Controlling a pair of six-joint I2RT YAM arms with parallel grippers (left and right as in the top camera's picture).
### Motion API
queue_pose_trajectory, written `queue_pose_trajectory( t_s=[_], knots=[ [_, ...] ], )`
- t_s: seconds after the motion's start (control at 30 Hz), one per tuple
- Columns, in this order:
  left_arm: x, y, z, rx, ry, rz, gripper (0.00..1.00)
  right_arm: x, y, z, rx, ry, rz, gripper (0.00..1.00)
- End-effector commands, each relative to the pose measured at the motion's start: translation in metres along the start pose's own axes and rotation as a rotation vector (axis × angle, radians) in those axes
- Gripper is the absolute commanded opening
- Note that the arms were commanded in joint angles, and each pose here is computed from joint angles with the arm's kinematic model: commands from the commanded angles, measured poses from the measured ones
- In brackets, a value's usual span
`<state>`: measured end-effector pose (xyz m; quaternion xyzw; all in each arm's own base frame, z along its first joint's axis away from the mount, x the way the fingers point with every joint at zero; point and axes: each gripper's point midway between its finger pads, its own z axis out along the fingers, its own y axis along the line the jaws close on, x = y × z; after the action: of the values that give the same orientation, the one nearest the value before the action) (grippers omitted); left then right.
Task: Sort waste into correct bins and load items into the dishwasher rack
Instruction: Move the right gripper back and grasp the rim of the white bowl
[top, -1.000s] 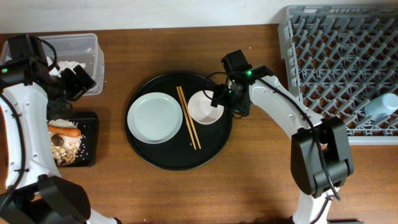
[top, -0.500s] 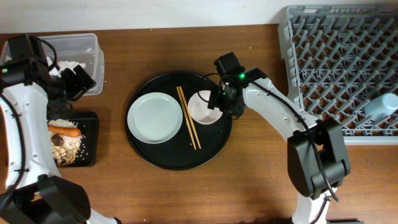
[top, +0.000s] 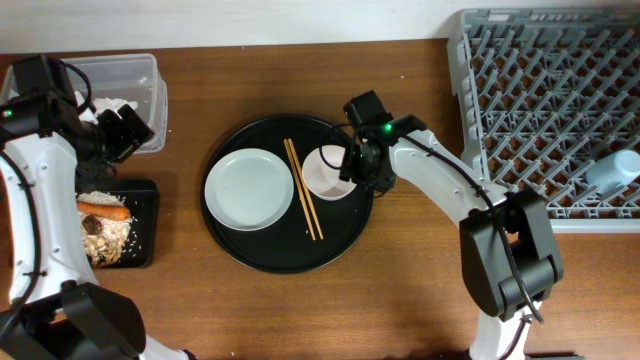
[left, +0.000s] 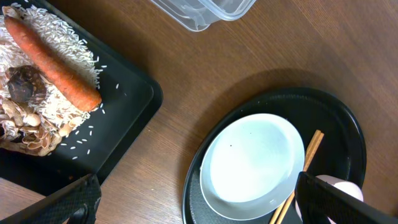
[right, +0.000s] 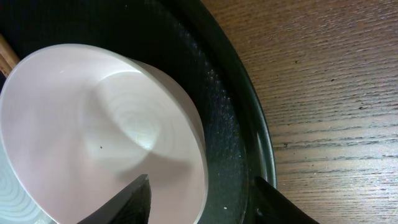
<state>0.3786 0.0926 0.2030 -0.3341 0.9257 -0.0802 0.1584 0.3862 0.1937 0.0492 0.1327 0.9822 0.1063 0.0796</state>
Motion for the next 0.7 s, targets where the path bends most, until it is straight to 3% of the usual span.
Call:
queue_pose_trajectory(
  t_s=[0.0, 0.67],
  knots=[
    [-0.0007, -0.0015, -0.0108, 0.008, -0.027, -0.009, 0.99, 0.0112, 0.0049, 0.0076, 0.011, 0.019, -0.018, 0.51],
    [-0.0008, -0.0014, -0.0108, 0.008, -0.027, -0.009, 0.99, 0.0158, 0.0045, 0.0149, 0.059, -0.002, 0.002, 0.47]
  ],
)
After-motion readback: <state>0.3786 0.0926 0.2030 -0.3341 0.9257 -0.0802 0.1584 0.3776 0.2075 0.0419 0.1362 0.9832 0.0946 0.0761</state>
